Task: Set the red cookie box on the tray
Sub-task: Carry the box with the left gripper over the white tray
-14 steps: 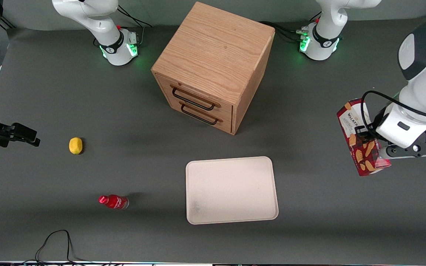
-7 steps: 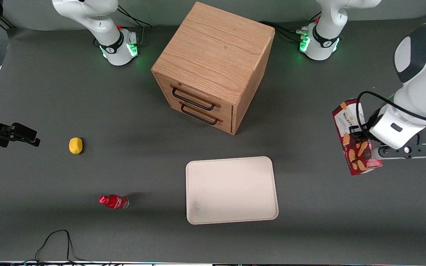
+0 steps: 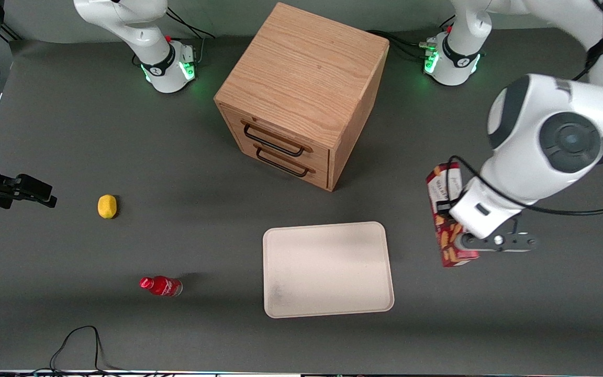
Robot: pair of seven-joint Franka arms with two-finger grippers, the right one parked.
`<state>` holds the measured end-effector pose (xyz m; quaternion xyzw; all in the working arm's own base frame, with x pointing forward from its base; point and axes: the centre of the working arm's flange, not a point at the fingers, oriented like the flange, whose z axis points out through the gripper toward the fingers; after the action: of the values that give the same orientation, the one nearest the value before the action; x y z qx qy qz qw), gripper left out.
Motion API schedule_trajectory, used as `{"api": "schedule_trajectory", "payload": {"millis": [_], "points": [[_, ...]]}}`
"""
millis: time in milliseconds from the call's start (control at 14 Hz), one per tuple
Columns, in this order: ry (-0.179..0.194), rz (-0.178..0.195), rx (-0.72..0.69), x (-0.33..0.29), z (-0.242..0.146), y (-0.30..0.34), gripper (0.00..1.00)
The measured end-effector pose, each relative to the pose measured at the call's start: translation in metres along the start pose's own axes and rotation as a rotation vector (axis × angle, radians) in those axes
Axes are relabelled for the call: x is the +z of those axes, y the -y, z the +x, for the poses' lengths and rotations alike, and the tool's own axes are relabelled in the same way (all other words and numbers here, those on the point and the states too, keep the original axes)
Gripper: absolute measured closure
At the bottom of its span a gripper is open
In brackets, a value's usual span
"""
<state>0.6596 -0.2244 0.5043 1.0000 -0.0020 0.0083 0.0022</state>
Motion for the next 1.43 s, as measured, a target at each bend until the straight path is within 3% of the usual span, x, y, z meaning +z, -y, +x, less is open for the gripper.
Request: {"api": "schedule_trajectory", "payload": {"millis": [571,1143,1429], "points": [[-0.035,-0.014,-0.076,0.029,0.020,-0.078,0.96],[0.019,0.013,-0.073,0.092,0.027,-0.090,0.96],[0.008,0.009,-0.073,0.149,0.034,-0.094,0.96]]}}
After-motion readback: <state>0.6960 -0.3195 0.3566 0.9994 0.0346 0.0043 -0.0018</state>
